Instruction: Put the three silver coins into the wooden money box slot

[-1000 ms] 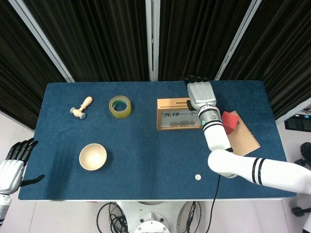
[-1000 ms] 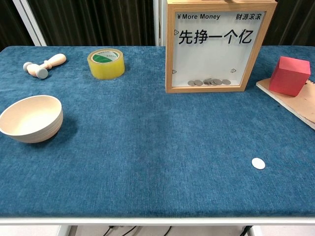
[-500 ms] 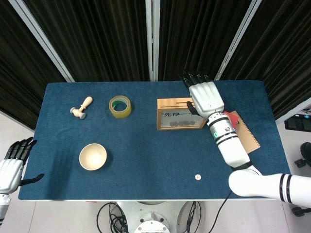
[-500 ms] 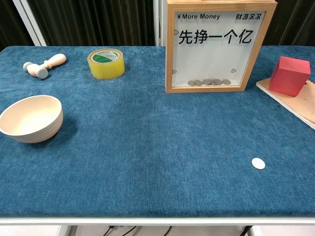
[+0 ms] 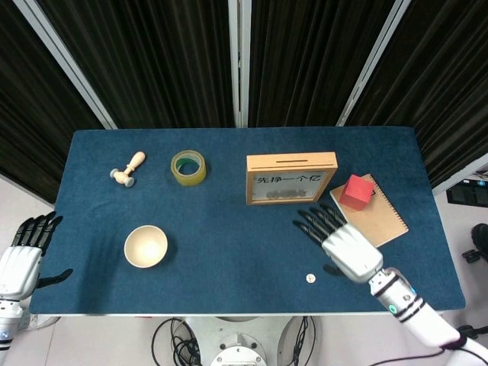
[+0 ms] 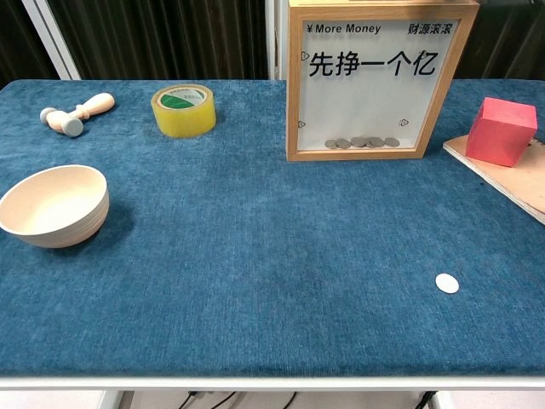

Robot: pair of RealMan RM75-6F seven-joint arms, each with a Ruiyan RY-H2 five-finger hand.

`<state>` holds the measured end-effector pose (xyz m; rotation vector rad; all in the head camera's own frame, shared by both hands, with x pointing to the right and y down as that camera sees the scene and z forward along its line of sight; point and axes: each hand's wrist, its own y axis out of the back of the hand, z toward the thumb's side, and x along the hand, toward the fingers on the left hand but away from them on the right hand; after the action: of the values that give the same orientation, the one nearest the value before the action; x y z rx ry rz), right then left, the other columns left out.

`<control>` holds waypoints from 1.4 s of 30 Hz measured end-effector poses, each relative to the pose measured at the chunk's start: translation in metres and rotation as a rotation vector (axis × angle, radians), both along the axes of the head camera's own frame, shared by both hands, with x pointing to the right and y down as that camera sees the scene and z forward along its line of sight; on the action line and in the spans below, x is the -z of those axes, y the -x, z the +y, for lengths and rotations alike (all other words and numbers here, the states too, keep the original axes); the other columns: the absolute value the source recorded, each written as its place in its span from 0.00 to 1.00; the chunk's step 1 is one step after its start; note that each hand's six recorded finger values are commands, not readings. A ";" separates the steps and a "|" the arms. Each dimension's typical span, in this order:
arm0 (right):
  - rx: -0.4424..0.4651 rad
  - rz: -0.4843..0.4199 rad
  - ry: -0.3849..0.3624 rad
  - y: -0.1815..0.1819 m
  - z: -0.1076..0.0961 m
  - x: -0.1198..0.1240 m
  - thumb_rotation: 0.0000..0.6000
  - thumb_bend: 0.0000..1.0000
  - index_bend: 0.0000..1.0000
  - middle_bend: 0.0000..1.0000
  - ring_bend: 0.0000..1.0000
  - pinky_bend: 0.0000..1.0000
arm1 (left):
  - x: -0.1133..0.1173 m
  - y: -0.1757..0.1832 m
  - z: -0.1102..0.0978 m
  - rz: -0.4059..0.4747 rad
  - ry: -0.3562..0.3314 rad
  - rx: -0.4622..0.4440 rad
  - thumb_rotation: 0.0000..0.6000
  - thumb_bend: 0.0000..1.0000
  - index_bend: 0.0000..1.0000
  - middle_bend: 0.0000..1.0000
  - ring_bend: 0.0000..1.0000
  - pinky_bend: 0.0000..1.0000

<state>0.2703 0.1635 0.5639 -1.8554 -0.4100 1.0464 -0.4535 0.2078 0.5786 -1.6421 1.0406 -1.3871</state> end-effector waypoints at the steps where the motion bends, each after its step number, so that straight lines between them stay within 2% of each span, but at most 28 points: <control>1: 0.005 0.017 0.018 -0.009 0.013 -0.007 1.00 0.00 0.01 0.00 0.00 0.00 | -0.001 0.000 0.001 0.000 0.001 0.002 1.00 0.00 0.01 0.00 0.00 0.00; 3: 0.010 0.045 0.043 -0.025 0.035 -0.021 1.00 0.00 0.02 0.00 0.00 0.00 | -0.003 0.000 0.003 -0.001 0.006 0.006 1.00 0.00 0.01 0.00 0.00 0.00; 6: 0.009 0.069 0.048 -0.039 0.052 -0.042 1.00 0.00 0.05 0.00 0.00 0.00 | -0.005 0.003 0.005 -0.009 0.013 0.010 1.00 0.00 0.01 0.00 0.00 0.00; 8: 0.006 0.074 0.047 -0.044 0.060 -0.054 1.00 0.01 0.08 0.00 0.00 0.00 | -0.006 0.005 0.007 -0.015 0.016 0.014 1.00 0.00 0.01 0.00 0.00 0.00; 12: -0.015 0.057 0.031 -0.052 0.073 -0.076 1.00 0.11 0.15 0.00 0.00 0.00 | -0.007 0.009 0.008 -0.020 0.018 0.024 1.00 0.00 0.01 0.00 0.00 0.00; 15: -0.031 0.033 0.012 -0.055 0.079 -0.089 1.00 0.16 0.19 0.01 0.00 0.00 | -0.008 0.010 0.008 -0.017 0.018 0.027 1.00 0.00 0.01 0.00 0.00 0.00; 21: -0.052 -0.035 -0.009 -0.055 0.091 -0.106 1.00 0.18 0.33 0.04 0.00 0.00 | -0.011 0.011 0.008 -0.020 0.022 0.026 1.00 0.00 0.01 0.00 0.00 0.00; 31: -0.067 -0.053 -0.001 -0.051 0.103 -0.128 1.00 0.20 0.35 0.04 0.00 0.00 | -0.013 0.017 0.010 -0.013 0.028 0.040 1.00 0.00 0.01 0.00 0.00 0.00; 42: -0.064 -0.060 0.020 -0.043 0.103 -0.139 1.00 0.29 0.35 0.05 0.00 0.00 | -0.010 0.018 0.011 -0.011 0.022 0.041 1.00 0.01 0.01 0.00 0.00 0.00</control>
<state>0.3129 0.2665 0.7025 -1.9063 -0.4983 1.0428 -0.4715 0.2186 0.5888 -1.6352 1.0613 -1.4373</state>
